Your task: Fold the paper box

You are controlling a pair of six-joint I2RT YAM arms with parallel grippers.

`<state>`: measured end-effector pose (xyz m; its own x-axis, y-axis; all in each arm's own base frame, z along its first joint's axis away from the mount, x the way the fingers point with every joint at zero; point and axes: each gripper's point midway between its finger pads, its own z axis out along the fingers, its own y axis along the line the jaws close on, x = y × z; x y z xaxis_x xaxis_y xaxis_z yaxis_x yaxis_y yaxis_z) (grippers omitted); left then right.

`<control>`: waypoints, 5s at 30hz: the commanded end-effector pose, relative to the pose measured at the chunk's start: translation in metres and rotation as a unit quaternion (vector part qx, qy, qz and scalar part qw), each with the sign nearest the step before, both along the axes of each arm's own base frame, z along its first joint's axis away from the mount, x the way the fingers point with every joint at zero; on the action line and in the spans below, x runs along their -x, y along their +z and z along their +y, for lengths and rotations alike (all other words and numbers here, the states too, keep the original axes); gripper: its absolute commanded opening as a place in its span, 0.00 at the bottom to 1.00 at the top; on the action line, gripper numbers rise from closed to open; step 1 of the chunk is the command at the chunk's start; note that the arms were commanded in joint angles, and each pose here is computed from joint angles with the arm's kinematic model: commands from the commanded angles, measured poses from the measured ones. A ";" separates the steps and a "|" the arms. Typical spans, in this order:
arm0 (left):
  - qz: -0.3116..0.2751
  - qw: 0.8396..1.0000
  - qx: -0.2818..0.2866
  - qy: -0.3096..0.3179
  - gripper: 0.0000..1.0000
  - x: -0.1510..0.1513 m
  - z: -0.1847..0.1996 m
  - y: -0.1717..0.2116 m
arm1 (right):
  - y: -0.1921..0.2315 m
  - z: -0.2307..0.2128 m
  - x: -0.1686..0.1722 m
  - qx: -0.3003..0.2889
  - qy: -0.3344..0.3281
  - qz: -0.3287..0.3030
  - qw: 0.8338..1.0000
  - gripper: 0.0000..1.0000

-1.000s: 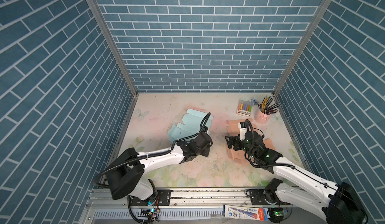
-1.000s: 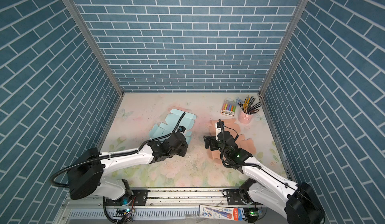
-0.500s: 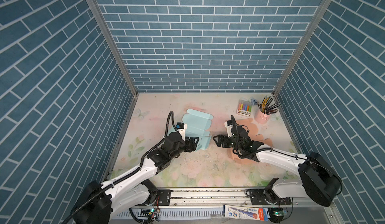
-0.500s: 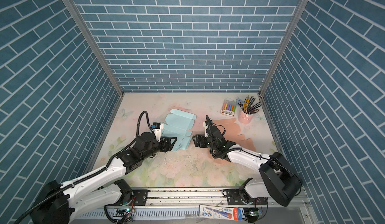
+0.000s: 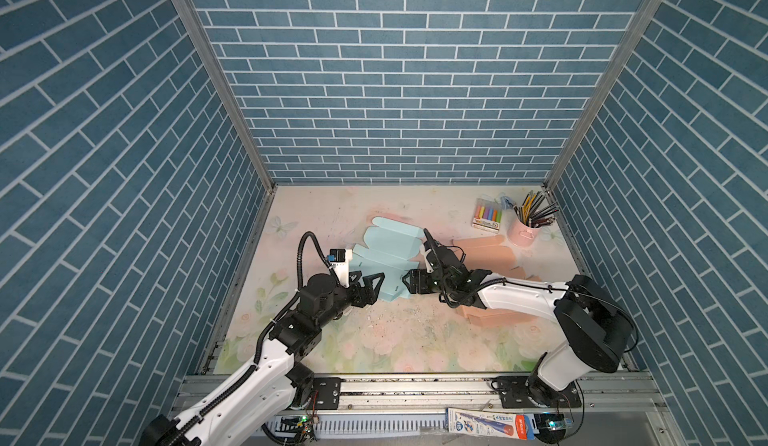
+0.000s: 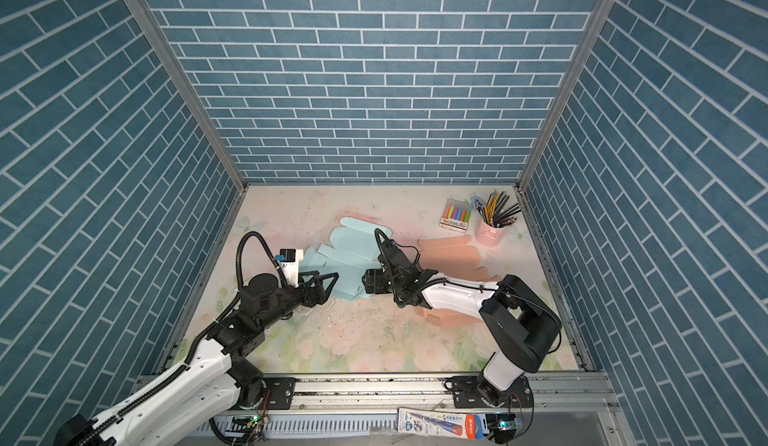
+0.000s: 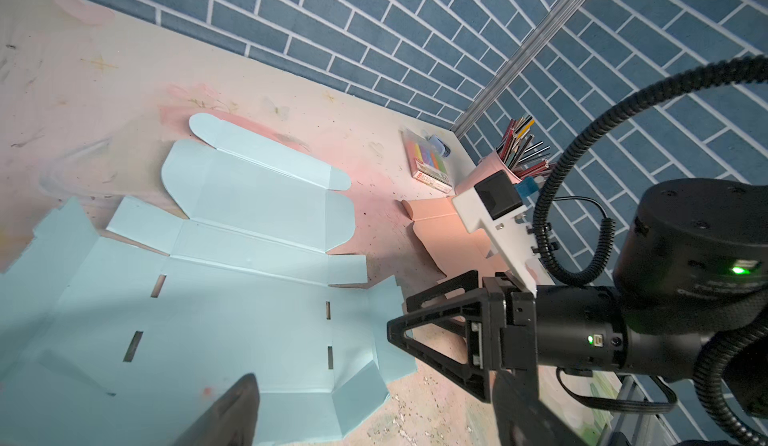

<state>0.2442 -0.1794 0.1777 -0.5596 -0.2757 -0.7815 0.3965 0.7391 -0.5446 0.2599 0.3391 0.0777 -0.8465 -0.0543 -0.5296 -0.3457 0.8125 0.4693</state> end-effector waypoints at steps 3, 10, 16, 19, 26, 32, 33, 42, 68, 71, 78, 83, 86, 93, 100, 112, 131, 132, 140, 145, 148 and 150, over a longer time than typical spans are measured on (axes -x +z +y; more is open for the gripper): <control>-0.010 1.000 0.008 -0.007 0.88 0.004 0.000 0.002 | -0.019 -0.007 0.002 0.026 -0.035 0.030 0.999 0.75; -0.013 1.000 0.009 -0.007 0.88 0.005 0.002 0.001 | -0.026 -0.005 0.000 0.036 -0.042 0.031 0.998 0.66; -0.012 1.000 0.008 -0.006 0.88 0.005 0.002 0.000 | -0.029 -0.007 0.002 0.043 -0.043 0.029 0.998 0.54; -0.012 1.000 0.006 -0.002 0.88 0.004 0.003 -0.001 | -0.029 -0.007 0.003 0.043 -0.042 0.027 0.998 0.49; -0.006 1.000 -0.001 0.001 0.88 0.003 0.004 -0.006 | -0.032 -0.003 0.001 0.047 -0.038 0.027 0.998 0.37; -0.002 1.000 -0.008 0.006 0.88 0.001 0.005 -0.007 | -0.031 -0.005 -0.001 0.056 -0.036 0.018 0.998 0.31; -0.001 1.000 -0.009 0.007 0.88 0.001 0.006 -0.007 | -0.030 -0.006 -0.002 0.060 -0.035 0.014 0.997 0.29; 0.005 1.000 -0.015 0.014 0.88 0.000 0.007 -0.008 | -0.034 -0.006 -0.005 0.096 -0.012 0.003 0.995 0.16; 0.023 0.999 -0.024 0.020 0.88 0.001 0.011 -0.016 | -0.023 0.007 -0.015 0.227 0.211 -0.066 0.949 0.05; 0.029 0.999 -0.029 0.018 0.88 0.001 0.010 -0.020 | -0.021 0.011 -0.017 0.224 0.245 -0.072 0.941 0.06; 0.042 0.998 -0.039 0.020 0.88 0.000 0.011 -0.029 | -0.012 0.023 -0.023 0.205 0.322 -0.072 0.922 0.08; 0.053 0.997 -0.047 0.019 0.88 0.000 0.010 -0.037 | -0.004 0.037 -0.029 0.199 0.365 -0.082 0.906 0.11; 0.058 0.997 -0.051 0.019 0.88 0.001 0.010 -0.041 | -0.009 0.043 -0.031 0.199 0.386 -0.075 0.897 0.12; 0.074 0.994 -0.069 0.027 0.88 -0.001 0.014 -0.054 | -0.019 0.038 -0.038 0.228 0.383 -0.073 0.892 0.16; 0.090 0.992 -0.083 0.031 0.88 -0.003 0.015 -0.067 | 0.027 0.038 -0.052 0.192 0.336 -0.126 0.913 0.52; 0.132 0.982 -0.125 0.047 0.86 -0.001 0.024 -0.099 | 0.101 0.025 -0.049 0.116 0.232 -0.179 0.949 0.72; 0.178 0.975 -0.118 0.056 0.79 0.025 0.032 -0.124 | 0.094 -0.027 0.022 -0.015 0.135 -0.088 0.987 0.79; 0.180 0.975 -0.120 0.057 0.79 0.027 0.033 -0.125 | 0.092 -0.028 0.025 -0.013 0.138 -0.079 0.987 0.80; 0.186 0.974 -0.116 0.048 0.78 0.036 0.027 -0.132 | 0.071 -0.029 0.055 -0.072 0.143 -0.013 0.987 0.79; 0.188 0.975 -0.109 0.036 0.72 0.041 0.018 -0.134 | 0.050 -0.022 0.086 -0.115 0.150 0.052 0.981 0.81; 0.189 0.976 -0.102 0.031 0.65 0.044 0.013 -0.136 | 0.040 -0.015 0.099 -0.131 0.146 0.075 0.978 0.82; 0.191 0.976 -0.103 0.029 0.61 0.046 0.011 -0.138 | 0.032 -0.012 0.104 -0.140 0.139 0.087 0.976 0.82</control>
